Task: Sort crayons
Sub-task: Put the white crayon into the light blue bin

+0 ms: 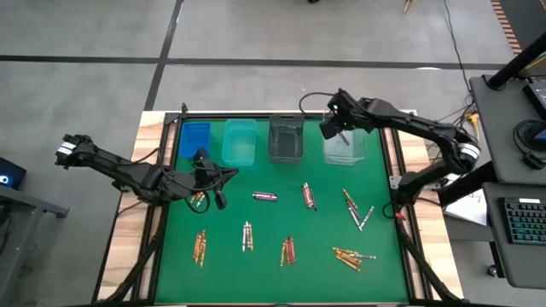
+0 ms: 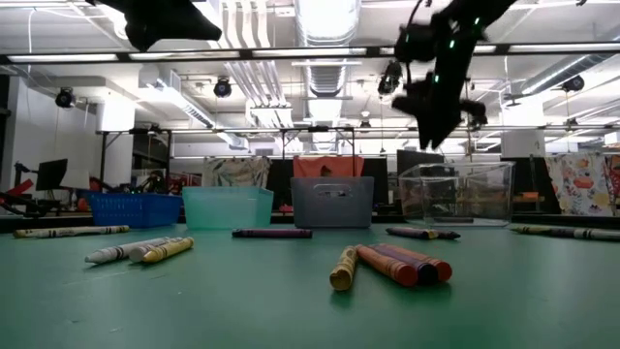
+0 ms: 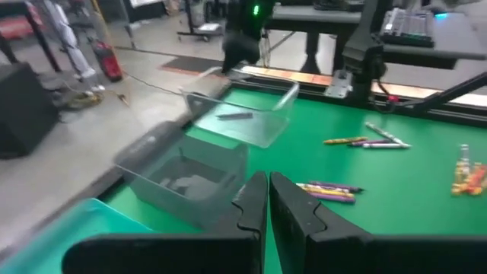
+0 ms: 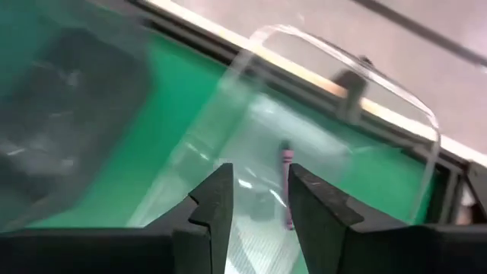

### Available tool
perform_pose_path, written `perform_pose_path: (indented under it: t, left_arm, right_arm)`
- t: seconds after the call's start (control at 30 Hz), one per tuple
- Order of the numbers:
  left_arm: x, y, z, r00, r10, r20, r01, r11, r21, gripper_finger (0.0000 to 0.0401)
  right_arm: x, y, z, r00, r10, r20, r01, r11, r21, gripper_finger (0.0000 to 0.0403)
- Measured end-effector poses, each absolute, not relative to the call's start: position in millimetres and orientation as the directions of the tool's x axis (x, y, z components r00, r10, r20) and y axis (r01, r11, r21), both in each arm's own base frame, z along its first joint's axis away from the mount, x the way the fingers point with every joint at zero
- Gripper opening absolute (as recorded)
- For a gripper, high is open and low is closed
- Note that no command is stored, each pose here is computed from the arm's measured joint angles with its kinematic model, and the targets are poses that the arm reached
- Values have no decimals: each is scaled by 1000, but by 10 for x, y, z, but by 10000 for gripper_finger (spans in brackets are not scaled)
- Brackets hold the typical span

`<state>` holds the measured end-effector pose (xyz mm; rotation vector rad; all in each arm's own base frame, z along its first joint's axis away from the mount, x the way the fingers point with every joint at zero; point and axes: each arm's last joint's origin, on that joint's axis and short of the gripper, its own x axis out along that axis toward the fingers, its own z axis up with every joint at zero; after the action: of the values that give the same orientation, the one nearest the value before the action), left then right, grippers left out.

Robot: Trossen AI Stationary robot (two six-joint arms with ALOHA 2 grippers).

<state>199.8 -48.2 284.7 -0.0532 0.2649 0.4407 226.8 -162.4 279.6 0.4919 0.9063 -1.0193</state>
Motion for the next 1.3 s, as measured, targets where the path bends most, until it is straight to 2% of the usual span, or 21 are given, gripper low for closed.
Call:
perform_pose_path:
  t: [0.2, 0.37, 0.47, 0.6, 0.7, 0.83, 1.1, 1.3]
  left_arm:
    - [2037, -535, 2816, 914, 266, -306, -300, 951, -70, 0]
    - [2047, -567, 2771, 920, 164, -355, -230, 962, -150, 0]
    - [2013, -575, 2710, 890, 105, -443, -234, 941, -246, 0]
    - [1864, -524, 2596, 713, 165, -682, -473, 831, -294, 0]
    - [1706, -474, 2450, 489, 227, -842, -672, 714, -197, 0]
    - [1584, -448, 2277, 274, 245, -930, -777, 626, -64, 0]
    - [1634, -472, 2114, 184, 253, -950, -786, 618, 13, 0]
    - [1672, -485, 2054, 148, 266, -953, -784, 619, 51, 0]
  right_arm:
    - [2318, -983, 3070, 422, -485, -765, 764, 646, 12, 101]
    - [2341, -440, 3069, 557, -389, -734, 608, 793, 42, 90]
    - [2352, -152, 3015, 623, -319, -714, 520, 851, 73, 83]
    - [2380, 170, 2932, 696, -233, -679, 413, 904, 114, 75]
    - [2423, 346, 2896, 744, -180, -643, 342, 930, 135, 70]
    - [2477, 477, 2860, 794, -136, -593, 279, 948, 156, 68]
    - [2542, 569, 2767, 869, -124, -479, 177, 982, 66, 66]
    - [2540, 571, 2600, 899, -105, -425, 147, 987, 68, 58]
